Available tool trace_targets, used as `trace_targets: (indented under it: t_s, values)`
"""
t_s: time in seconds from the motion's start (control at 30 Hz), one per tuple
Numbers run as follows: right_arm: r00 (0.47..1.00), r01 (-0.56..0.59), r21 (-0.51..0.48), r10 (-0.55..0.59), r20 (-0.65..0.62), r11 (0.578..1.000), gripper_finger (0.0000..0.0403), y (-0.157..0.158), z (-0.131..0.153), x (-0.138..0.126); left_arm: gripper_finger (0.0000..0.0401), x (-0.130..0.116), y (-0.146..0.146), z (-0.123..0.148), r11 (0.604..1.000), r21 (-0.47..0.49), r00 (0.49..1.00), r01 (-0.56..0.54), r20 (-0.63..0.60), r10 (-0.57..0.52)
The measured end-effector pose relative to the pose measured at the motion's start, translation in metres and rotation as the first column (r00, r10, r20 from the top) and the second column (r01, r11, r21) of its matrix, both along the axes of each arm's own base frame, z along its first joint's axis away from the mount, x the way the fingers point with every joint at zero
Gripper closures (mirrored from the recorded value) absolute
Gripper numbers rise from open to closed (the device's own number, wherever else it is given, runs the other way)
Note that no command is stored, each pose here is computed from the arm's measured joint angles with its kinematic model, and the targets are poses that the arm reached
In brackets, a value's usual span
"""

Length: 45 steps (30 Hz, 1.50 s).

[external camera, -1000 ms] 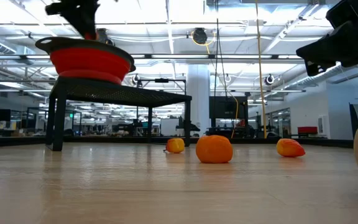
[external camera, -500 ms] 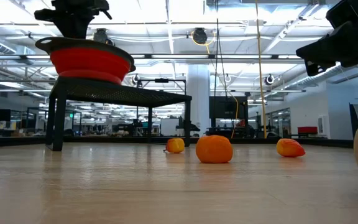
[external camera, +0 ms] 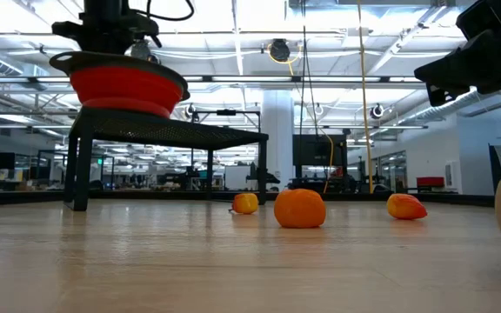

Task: Pick & Place Fruit
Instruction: Put the peach into the red strainer bowl on the shelf

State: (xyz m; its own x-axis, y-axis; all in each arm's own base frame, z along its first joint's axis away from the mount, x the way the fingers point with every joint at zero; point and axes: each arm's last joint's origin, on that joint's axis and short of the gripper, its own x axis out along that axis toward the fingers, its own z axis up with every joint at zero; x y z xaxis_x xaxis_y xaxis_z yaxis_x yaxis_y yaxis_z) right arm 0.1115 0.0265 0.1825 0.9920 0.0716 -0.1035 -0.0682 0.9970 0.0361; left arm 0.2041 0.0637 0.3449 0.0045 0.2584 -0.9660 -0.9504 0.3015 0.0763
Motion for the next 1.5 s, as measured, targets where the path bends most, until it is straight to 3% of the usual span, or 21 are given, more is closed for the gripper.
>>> trace_targets:
  t_s: [0.37,0.8,1.5]
  values:
    - [1.0,0.0,0.0,0.0,0.0,1.0,0.0403,0.0,0.0,0.0,0.0313,0.006,0.0,-0.005,0.999,-0.047,1.0,-0.023,-0.004,0.022]
    - [1.0,-0.001,0.0,0.001,0.0,1.0,0.0403,0.0,0.0,0.0,0.0313,0.016,0.002,-0.014,0.996,-0.084,0.998,0.033,-0.049,-0.037]
    - [1.0,-0.002,0.0,0.002,0.0,1.0,0.0403,0.0,0.0,0.0,0.0313,0.018,-0.008,-0.014,0.993,-0.056,0.992,0.104,-0.064,-0.107]
